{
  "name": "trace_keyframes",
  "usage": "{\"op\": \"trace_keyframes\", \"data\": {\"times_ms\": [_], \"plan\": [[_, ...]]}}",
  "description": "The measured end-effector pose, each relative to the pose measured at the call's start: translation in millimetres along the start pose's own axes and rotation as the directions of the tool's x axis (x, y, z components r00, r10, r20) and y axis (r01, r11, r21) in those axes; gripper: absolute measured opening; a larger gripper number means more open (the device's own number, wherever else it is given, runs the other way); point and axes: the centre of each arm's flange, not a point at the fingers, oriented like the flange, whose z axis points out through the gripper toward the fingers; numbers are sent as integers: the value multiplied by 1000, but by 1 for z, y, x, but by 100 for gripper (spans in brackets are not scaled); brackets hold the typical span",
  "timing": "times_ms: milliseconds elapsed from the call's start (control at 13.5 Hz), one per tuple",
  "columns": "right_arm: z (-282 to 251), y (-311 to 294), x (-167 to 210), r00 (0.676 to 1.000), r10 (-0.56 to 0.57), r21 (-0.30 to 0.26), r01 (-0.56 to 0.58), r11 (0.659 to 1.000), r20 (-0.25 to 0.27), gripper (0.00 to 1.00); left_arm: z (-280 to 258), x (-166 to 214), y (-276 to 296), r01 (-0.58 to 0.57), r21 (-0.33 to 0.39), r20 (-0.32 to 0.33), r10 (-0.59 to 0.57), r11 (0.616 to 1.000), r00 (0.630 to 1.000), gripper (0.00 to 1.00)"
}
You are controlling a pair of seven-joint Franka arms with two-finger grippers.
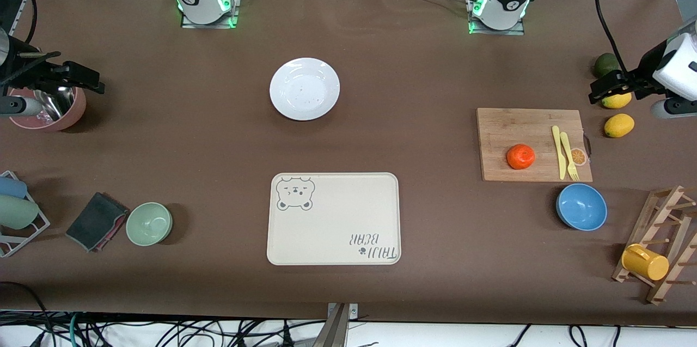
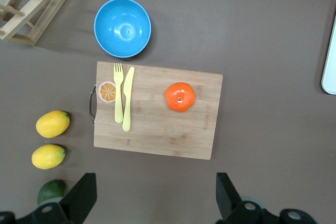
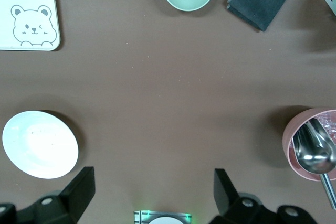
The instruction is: Place orange and plate with both arms
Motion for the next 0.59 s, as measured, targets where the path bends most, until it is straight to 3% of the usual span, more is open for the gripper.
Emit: {"op": "trace_keyframes", "data": {"times_ms": [591], "plan": [[0, 0, 0, 1000, 0, 0, 0, 1000, 0, 100, 2, 1, 0, 0, 0, 3, 0, 1000, 1000, 100]]}}
